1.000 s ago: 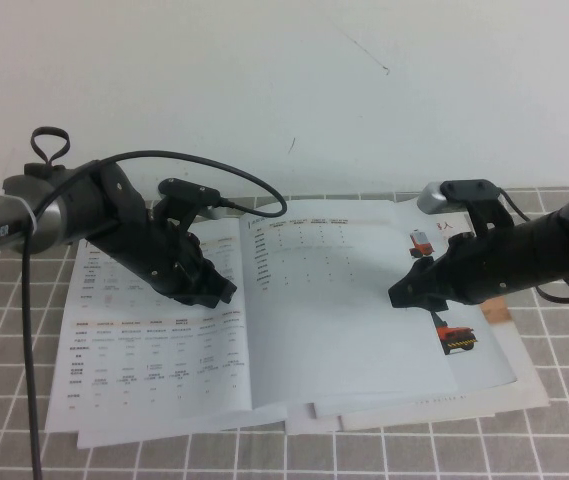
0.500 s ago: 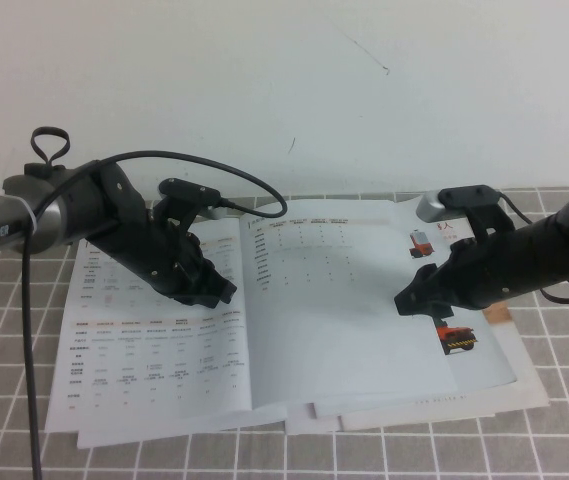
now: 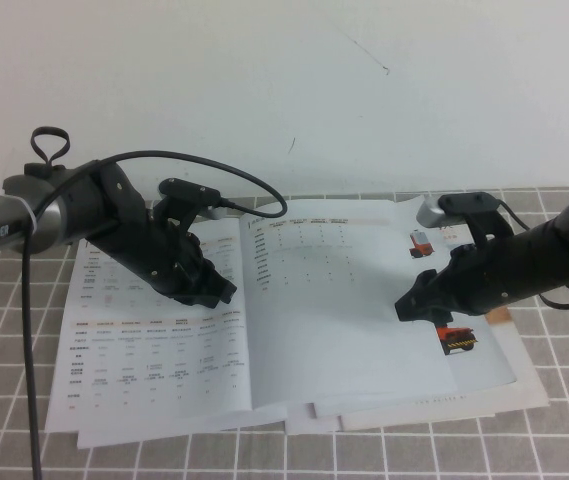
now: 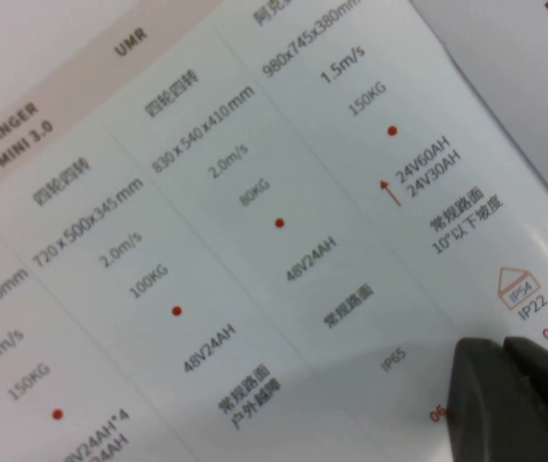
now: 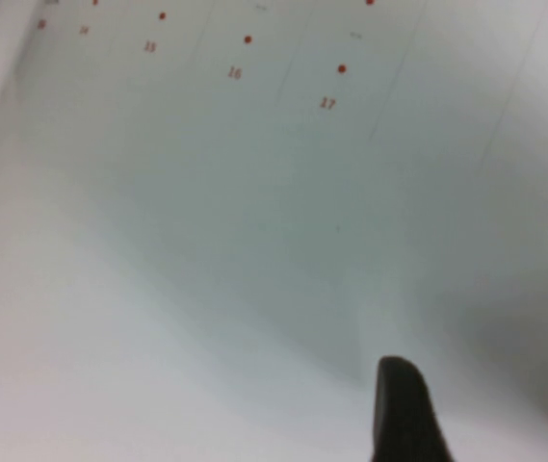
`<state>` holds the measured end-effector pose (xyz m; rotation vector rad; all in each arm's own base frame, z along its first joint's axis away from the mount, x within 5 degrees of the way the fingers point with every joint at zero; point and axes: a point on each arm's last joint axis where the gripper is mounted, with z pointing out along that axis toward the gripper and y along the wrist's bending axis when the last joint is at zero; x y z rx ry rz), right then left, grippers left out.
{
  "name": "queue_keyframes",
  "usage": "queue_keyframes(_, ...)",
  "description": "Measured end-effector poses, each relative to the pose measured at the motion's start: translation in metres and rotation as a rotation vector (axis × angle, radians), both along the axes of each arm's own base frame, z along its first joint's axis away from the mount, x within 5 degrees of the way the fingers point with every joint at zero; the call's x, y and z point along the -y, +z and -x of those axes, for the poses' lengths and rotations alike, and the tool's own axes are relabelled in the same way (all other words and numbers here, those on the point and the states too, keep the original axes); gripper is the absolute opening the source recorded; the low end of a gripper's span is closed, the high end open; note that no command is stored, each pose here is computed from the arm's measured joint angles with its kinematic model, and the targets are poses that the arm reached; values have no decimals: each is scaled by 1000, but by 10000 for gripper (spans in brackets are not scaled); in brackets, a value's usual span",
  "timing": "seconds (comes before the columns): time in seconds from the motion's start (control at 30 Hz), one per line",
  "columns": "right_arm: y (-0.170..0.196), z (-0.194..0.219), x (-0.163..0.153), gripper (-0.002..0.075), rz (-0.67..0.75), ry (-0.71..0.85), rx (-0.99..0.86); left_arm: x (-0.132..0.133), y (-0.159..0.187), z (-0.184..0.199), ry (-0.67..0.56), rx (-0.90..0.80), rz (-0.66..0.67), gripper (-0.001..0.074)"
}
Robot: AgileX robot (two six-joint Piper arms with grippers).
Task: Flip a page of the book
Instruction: Open the closed book
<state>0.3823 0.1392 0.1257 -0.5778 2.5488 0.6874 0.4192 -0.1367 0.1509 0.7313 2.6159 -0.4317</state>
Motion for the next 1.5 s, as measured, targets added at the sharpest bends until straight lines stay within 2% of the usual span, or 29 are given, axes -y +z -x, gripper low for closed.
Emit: queue_keyframes(1.5,-9,-2,-10,375,-110,-11,-31,0,0,0,0,0,0,-4)
